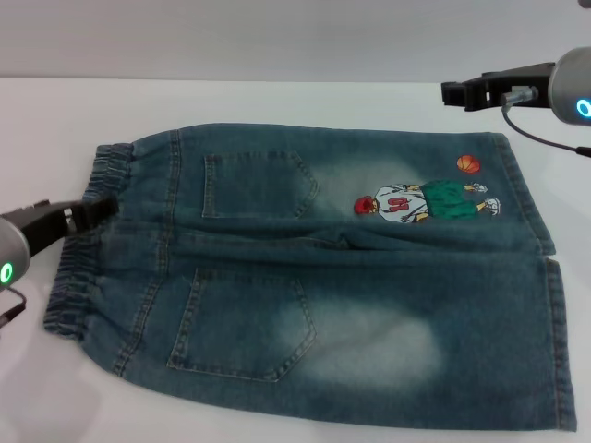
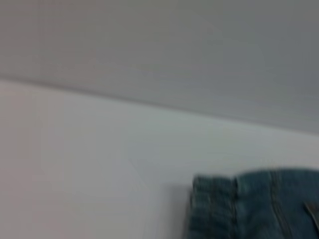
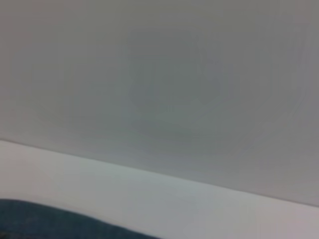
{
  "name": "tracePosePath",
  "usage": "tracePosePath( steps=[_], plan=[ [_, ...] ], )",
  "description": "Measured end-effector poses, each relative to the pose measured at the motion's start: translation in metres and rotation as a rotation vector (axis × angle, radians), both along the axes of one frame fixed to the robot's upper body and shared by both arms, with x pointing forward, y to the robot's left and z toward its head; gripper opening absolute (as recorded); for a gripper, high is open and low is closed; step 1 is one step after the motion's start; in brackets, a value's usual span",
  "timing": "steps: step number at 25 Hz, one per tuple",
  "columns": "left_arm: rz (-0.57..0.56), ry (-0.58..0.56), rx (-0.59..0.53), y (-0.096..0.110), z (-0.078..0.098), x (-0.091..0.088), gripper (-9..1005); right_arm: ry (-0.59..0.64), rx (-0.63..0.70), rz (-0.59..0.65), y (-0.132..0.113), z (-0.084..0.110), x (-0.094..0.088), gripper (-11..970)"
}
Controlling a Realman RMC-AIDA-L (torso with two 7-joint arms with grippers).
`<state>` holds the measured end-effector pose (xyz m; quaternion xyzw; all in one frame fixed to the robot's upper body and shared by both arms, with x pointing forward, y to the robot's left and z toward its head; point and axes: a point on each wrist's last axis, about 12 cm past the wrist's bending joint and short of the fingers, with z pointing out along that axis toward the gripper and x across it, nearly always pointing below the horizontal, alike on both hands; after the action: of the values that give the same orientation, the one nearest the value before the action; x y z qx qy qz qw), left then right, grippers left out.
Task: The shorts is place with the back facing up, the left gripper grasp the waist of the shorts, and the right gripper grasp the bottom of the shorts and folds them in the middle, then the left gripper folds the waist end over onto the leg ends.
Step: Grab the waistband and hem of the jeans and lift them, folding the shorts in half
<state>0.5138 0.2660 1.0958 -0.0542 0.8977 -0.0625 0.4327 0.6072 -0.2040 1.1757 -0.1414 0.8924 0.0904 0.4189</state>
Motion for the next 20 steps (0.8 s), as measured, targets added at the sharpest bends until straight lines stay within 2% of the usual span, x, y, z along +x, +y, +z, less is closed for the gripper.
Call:
tracePosePath(
  steps=[4,10,15,18,19,20],
  plan=[
    [-0.034,0.07,-0.022,0.001,-0.004,-0.009,858,0.013,-0.002,0.026,0.005,-0.001,-0.009,512],
    [-0.023,0.126,-0.003,0.007,-0.009,-0.019,858,0.024,-0.007,0.073,0.018,-0.003,-0.017,513],
    [-0.048,0.066,0.0,0.005,0.011,-0.027,857,0.01,0.005,0.083,0.023,0.001,-0.019,513],
    [-0.053,0.055,0.0,0.006,0.016,-0.028,857,-0.004,0.016,0.092,0.028,0.006,-0.023,513],
    [-0.063,0.033,-0.001,0.006,0.031,-0.034,857,-0.007,0.017,0.095,0.029,0.007,-0.025,513],
    [-0.065,0.03,-0.002,0.006,0.034,-0.036,857,-0.011,0.017,0.097,0.029,0.01,-0.026,513]
  ],
)
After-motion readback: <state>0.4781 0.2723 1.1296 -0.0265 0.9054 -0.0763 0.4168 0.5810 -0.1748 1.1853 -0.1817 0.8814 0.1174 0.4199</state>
